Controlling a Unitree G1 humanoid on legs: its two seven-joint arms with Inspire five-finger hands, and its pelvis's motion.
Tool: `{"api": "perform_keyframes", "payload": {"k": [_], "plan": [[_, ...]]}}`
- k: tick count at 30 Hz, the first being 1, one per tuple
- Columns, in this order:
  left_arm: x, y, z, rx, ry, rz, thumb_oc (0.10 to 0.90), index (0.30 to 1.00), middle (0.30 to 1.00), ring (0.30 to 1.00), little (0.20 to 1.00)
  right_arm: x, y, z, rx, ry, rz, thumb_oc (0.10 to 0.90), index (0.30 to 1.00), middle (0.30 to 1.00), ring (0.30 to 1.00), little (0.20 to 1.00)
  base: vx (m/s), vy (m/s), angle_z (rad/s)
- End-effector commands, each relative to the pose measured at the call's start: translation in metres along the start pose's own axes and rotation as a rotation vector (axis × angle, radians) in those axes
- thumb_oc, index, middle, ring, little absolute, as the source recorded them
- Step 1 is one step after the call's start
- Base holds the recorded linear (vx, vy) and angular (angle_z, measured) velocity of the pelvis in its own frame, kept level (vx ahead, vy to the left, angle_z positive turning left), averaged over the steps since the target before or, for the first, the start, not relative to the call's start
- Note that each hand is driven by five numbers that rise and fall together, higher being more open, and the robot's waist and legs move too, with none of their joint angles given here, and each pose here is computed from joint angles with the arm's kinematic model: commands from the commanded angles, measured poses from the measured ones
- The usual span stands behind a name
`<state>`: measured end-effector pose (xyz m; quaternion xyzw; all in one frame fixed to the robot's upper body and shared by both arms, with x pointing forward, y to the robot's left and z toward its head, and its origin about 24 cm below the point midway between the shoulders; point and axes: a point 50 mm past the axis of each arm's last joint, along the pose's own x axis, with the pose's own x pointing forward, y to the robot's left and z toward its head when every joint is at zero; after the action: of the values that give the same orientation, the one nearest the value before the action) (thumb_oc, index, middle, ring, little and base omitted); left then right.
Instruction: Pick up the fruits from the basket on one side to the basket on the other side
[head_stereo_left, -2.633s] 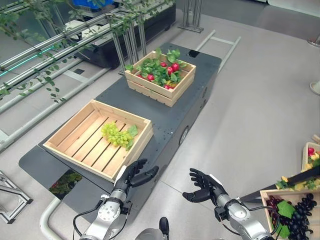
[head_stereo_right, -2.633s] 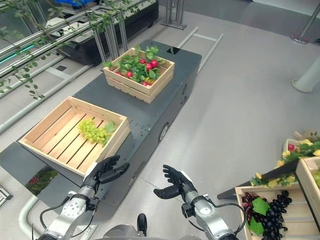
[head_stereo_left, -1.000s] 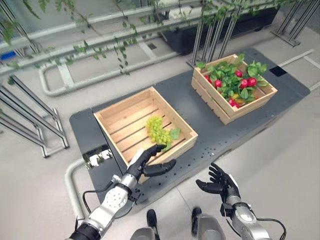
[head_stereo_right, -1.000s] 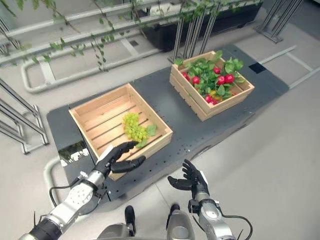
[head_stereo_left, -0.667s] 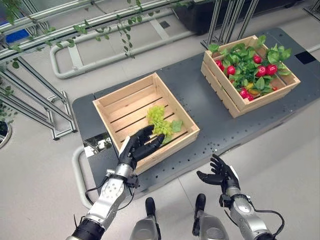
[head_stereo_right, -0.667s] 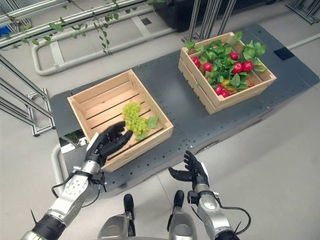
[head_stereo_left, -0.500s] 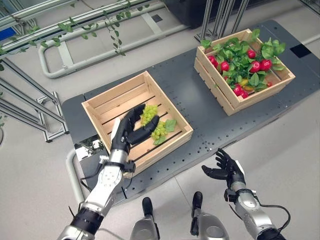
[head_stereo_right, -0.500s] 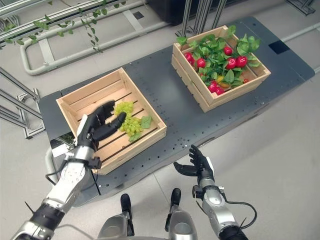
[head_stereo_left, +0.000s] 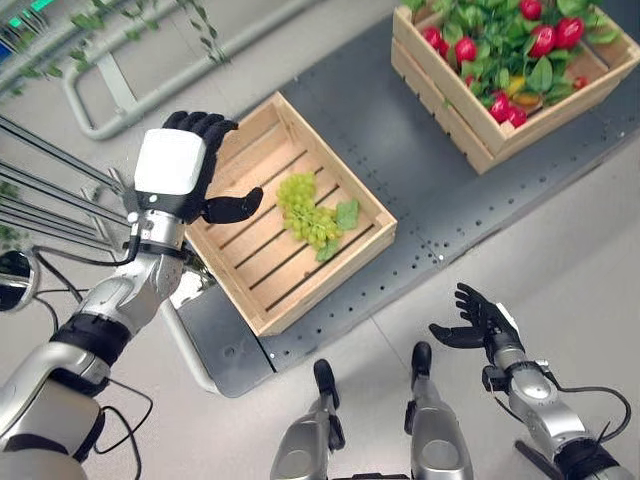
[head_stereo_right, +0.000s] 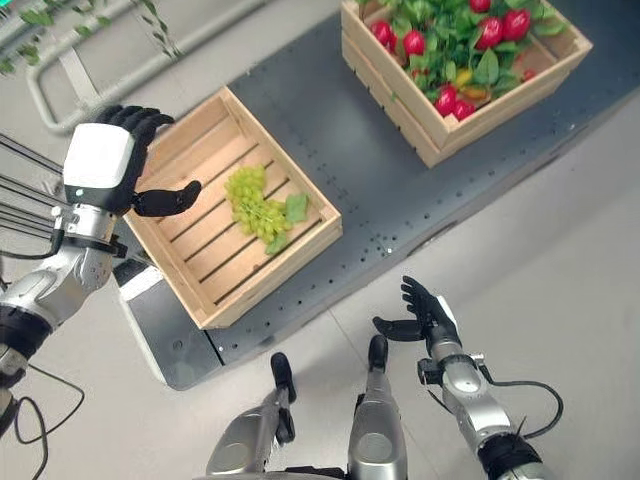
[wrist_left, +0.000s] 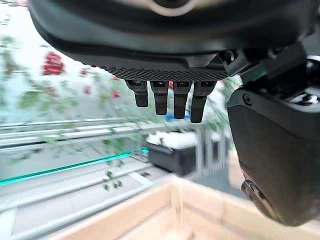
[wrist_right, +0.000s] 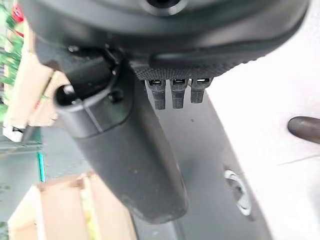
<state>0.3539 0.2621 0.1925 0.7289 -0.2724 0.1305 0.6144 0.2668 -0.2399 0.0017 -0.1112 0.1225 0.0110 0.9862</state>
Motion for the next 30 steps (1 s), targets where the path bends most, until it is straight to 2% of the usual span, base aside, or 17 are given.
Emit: {"api": "perform_keyframes", "payload": {"k": [1,9,15,24,30], "plan": [[0.03,0.052,-0.033,0.221,0.037,0.181,0.8,0.9,0.9,0.9,0.9,0.013,0.007,0.047,0.002,-0.216,0.061,0.8,0.9,0.9,0.9,0.9,-0.1,0.108,-0.04],[0.059,0.083,-0.019,0.413,-0.076,0.342,0.8,0.9,0.9,0.9,0.9,0.025,0.013,0.077,-0.012,-0.302,0.074,0.8,0.9,0.9,0.9,0.9,-0.05,0.062,0.12],[0.071,0.096,-0.012,0.525,-0.147,0.377,0.8,0.9,0.9,0.9,0.9,0.031,0.021,0.098,-0.031,-0.347,0.108,0.8,0.9,0.9,0.9,0.9,-0.03,0.053,0.16],[0.077,0.108,-0.004,0.604,-0.213,0.407,0.8,0.9,0.9,0.9,0.9,0.03,0.017,0.098,-0.025,-0.353,0.087,0.8,0.9,0.9,0.9,0.9,0.01,0.037,0.03],[0.088,0.118,0.015,0.659,-0.362,0.418,0.8,0.9,0.9,0.9,0.9,0.031,0.014,0.104,0.002,-0.372,0.058,0.8,0.9,0.9,0.9,0.9,0.02,0.001,-0.02]]}}
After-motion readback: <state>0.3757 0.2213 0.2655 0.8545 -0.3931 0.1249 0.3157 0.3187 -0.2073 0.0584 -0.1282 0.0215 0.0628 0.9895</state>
